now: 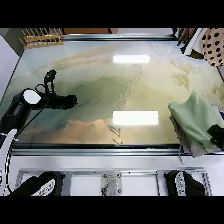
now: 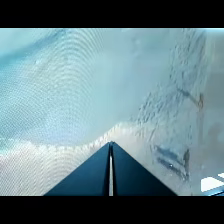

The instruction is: Fold the clothes and pants, and hang the long-sleeved shirts on hangers.

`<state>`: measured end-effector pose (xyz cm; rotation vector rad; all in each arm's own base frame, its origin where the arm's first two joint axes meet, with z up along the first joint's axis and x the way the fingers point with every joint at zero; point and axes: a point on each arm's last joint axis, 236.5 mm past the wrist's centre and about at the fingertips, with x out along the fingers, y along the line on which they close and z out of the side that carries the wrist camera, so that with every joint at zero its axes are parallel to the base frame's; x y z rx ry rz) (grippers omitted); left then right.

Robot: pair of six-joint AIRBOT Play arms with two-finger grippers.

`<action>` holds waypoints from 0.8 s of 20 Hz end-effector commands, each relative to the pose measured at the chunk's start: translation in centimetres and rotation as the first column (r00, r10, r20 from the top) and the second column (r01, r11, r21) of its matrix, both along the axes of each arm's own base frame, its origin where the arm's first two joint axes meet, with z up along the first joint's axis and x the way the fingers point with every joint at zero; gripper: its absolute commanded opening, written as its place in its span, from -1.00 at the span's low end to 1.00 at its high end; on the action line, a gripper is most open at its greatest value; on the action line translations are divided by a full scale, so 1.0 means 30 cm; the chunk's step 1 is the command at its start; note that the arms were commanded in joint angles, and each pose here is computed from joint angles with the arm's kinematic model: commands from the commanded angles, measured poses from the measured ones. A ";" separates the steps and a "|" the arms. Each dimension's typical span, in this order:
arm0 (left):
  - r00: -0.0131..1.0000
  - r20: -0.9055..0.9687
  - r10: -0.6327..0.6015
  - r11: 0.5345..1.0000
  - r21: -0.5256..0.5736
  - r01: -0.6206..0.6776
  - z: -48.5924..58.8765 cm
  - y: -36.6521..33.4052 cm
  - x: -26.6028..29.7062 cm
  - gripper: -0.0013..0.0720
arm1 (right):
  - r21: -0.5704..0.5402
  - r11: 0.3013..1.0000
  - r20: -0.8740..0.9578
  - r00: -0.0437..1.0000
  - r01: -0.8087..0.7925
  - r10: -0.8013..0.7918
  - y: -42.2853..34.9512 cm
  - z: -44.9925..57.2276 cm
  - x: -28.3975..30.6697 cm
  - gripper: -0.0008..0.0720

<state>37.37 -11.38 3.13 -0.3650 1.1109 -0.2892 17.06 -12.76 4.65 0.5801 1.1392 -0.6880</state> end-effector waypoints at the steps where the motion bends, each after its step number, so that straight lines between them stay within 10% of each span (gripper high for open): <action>1: 1.000 0.000 -0.001 1.000 0.000 0.001 0.000 -0.001 -0.001 -0.95 | 0.011 1.000 -0.044 0.999 0.021 -0.021 0.027 -0.073 -0.067 -0.33; 3: 1.000 0.000 0.000 1.000 0.000 0.000 0.000 0.000 0.000 -0.95 | -0.011 1.000 -0.054 0.998 0.021 -0.021 0.013 -0.063 -0.079 0.81; 9: 1.000 0.000 0.000 1.000 -0.001 0.000 0.000 -0.001 0.000 -0.95 | -0.242 0.944 0.213 0.937 -0.225 0.278 0.013 0.271 0.133 0.82; 16: 1.000 0.000 0.000 1.000 0.000 0.000 0.000 -0.001 -0.001 -0.95 | -0.063 0.733 0.453 0.635 -0.677 0.625 0.518 0.312 0.346 0.82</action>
